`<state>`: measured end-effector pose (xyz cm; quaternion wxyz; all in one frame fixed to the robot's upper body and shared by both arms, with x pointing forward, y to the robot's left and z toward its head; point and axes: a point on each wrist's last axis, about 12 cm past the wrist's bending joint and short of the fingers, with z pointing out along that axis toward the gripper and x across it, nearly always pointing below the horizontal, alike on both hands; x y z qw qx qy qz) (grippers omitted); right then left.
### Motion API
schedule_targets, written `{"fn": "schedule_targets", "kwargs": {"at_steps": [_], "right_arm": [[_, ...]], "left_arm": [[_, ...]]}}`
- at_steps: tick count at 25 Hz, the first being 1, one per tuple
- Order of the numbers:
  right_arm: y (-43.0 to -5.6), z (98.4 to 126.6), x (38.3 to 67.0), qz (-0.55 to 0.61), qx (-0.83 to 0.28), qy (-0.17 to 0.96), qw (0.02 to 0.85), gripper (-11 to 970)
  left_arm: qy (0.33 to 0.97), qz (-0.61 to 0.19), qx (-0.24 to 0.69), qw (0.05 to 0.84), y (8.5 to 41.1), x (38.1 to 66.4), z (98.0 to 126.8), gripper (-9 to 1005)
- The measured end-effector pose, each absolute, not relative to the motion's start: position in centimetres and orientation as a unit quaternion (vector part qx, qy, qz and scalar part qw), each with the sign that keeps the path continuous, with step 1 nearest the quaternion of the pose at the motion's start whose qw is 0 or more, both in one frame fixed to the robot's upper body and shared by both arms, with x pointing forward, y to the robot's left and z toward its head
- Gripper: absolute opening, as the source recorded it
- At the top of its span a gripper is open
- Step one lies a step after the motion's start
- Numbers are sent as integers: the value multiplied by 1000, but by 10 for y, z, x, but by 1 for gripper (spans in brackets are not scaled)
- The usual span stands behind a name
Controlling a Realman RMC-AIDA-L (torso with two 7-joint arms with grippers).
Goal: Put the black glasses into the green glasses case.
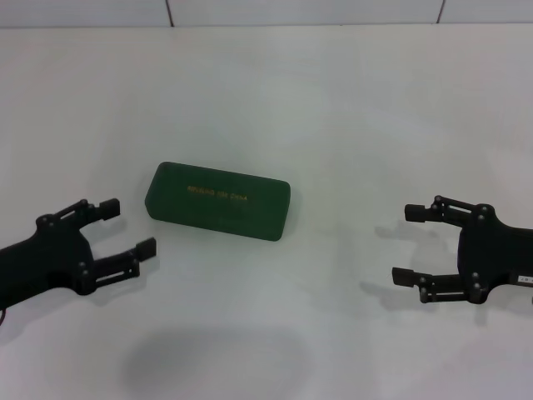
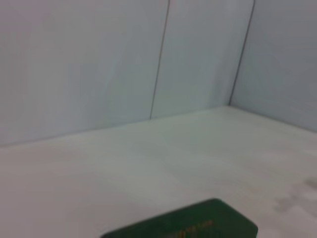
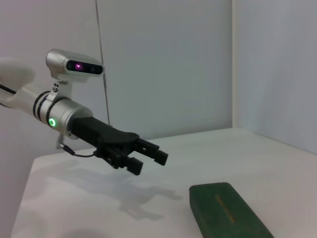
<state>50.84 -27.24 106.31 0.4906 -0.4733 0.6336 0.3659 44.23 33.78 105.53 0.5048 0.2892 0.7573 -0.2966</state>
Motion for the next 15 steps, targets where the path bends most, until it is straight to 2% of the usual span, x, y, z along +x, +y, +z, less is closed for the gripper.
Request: {"fn": "schedule_targets", "kwargs": {"at_steps": [7,15], "right_arm": [[-271,1060,506,361,-479,629,494,890],[-271,1061,501,369,-488,615,498,889]], "left_arm": [[762,-297,285,500,341,441,1051,881],[745,-313,285,516,343,442,1059,880]]}}
